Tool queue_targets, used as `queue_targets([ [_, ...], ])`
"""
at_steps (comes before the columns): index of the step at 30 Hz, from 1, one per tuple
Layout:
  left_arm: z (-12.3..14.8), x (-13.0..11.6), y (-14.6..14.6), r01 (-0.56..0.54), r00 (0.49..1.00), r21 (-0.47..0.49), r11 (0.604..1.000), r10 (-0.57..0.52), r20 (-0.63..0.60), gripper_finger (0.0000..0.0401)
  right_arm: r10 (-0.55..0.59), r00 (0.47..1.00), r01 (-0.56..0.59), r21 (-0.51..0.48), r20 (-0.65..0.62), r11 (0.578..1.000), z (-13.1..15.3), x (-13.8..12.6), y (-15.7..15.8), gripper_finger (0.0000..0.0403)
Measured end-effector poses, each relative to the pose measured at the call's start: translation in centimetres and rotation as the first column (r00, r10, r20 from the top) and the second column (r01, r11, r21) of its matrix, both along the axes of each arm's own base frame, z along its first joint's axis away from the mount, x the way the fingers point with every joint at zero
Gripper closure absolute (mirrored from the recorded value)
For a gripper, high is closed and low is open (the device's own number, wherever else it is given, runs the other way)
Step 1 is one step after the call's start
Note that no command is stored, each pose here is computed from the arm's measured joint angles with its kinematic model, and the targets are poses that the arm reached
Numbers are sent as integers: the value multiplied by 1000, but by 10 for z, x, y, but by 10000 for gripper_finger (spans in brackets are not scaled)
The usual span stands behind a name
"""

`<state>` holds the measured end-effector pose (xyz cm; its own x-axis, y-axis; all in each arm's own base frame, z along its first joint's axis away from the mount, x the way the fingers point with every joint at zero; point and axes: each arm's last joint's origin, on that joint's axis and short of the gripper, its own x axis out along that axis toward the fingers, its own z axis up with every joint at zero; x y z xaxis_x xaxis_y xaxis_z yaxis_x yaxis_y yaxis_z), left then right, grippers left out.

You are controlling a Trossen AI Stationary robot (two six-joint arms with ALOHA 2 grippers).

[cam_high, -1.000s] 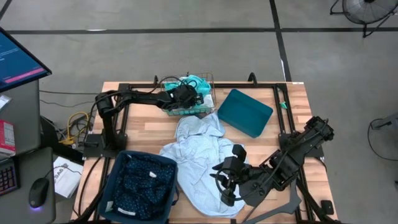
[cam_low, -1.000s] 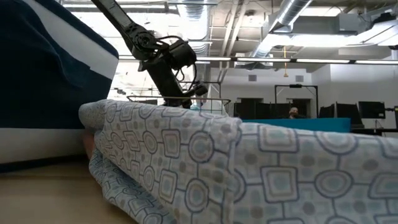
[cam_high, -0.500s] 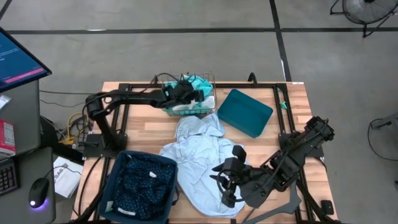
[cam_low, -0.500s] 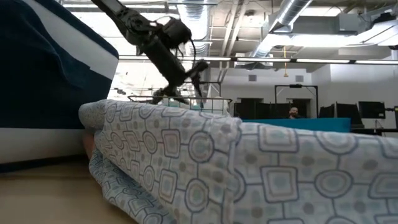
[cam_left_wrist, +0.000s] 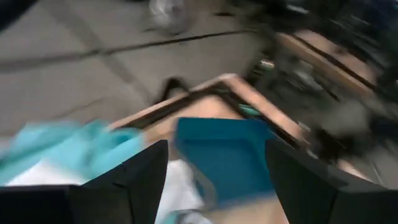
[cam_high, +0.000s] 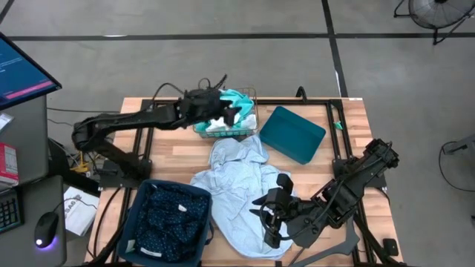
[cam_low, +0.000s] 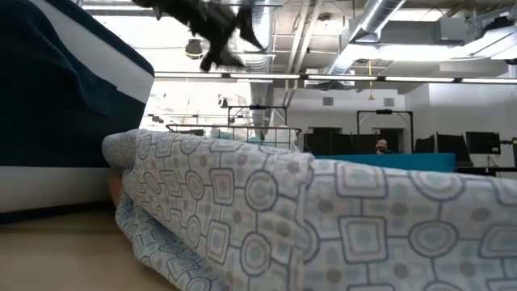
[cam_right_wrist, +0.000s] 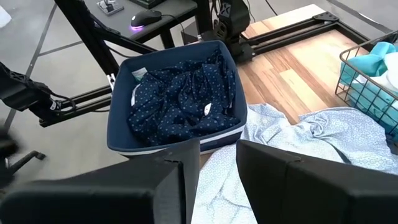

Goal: Pick & Place Cloths
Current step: Put the light blue polo shirt into the blue bin

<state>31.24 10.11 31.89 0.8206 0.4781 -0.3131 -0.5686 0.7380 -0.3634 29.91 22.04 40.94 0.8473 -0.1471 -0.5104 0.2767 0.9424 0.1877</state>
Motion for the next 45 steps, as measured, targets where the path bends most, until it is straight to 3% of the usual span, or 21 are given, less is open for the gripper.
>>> queue_targets([
  [4,17,-5,-44,241,970,209,948,-233,-66,154,-8,1000,8,1,1,1000,0,2,-2,300],
  [8,3,-4,-81,384,922,296,875,-343,-180,146,-11,1000,10,11,10,1000,1,3,-2,300],
  [13,-50,4,-97,446,877,240,862,-367,-311,130,-26,1000,25,38,15,999,1,2,-2,300],
  [20,-108,22,-109,532,811,168,830,-442,-382,115,-25,999,23,52,31,998,2,3,-1,300],
  [28,-158,37,-115,566,744,105,818,-452,-493,115,-24,999,22,55,35,998,3,3,0,300],
  [34,-181,40,-116,582,705,64,810,-465,-535,118,-23,999,21,51,31,998,2,3,0,300],
  [39,-182,40,-115,583,702,61,810,-464,-540,180,-22,999,21,49,28,999,2,3,0,300],
  [45,-182,40,-116,584,701,57,810,-467,-539,360,-22,999,20,49,28,999,2,3,0,300],
])
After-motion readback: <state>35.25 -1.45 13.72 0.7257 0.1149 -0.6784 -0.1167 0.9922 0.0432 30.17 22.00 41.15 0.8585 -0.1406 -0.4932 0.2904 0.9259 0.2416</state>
